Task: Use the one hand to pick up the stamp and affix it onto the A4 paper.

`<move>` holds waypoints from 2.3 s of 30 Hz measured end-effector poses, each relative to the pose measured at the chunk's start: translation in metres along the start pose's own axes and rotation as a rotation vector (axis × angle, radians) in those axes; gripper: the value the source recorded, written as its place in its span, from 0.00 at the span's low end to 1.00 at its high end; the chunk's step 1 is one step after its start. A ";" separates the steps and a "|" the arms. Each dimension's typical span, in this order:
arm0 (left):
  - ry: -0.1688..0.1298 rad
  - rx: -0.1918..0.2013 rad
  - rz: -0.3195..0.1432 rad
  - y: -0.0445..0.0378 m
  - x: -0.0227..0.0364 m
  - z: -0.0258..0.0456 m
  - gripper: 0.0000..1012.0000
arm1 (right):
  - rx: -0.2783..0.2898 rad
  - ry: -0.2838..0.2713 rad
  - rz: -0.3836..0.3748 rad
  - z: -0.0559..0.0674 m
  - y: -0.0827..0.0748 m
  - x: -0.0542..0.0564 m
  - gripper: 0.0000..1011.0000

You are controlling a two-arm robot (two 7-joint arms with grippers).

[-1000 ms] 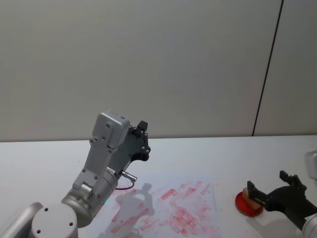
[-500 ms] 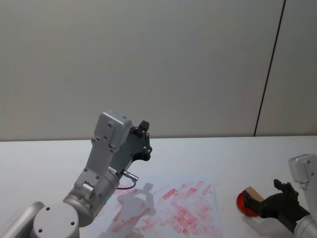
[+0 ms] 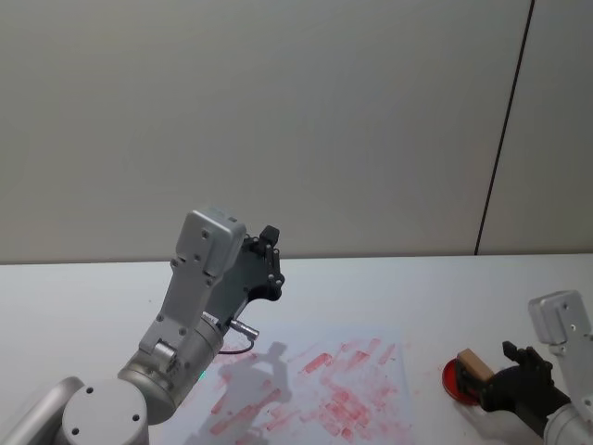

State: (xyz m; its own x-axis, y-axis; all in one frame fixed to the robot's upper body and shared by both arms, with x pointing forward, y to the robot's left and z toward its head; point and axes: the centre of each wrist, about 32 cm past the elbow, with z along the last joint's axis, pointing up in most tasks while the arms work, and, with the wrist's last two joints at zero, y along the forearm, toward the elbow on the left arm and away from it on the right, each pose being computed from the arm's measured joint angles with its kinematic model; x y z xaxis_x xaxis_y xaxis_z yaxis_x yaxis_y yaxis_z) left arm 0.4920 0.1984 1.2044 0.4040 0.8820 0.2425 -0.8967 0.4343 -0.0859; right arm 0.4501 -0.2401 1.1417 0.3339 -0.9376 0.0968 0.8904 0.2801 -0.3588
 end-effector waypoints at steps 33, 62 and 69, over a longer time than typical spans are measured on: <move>0.000 0.000 0.000 0.0000 0.0000 0.0000 0.00 | -0.012 -0.006 0.002 -0.001 0.003 -0.001 0.22; 0.000 0.000 0.000 0.0000 0.0000 0.0000 0.00 | 0.028 -0.019 0.013 0.007 0.000 0.008 0.22; 0.000 0.000 0.000 0.0000 0.0000 0.0000 0.00 | 0.009 -0.037 0.026 0.005 -0.001 0.008 0.22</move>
State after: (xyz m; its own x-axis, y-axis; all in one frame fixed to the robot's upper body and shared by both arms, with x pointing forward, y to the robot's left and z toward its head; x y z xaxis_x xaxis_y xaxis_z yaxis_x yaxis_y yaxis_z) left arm 0.4920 0.1984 1.2044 0.4040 0.8820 0.2425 -0.8966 0.4344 -0.0859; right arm 0.4539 -0.2472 1.1470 0.3676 -0.9220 0.1216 0.8841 0.3059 -0.3532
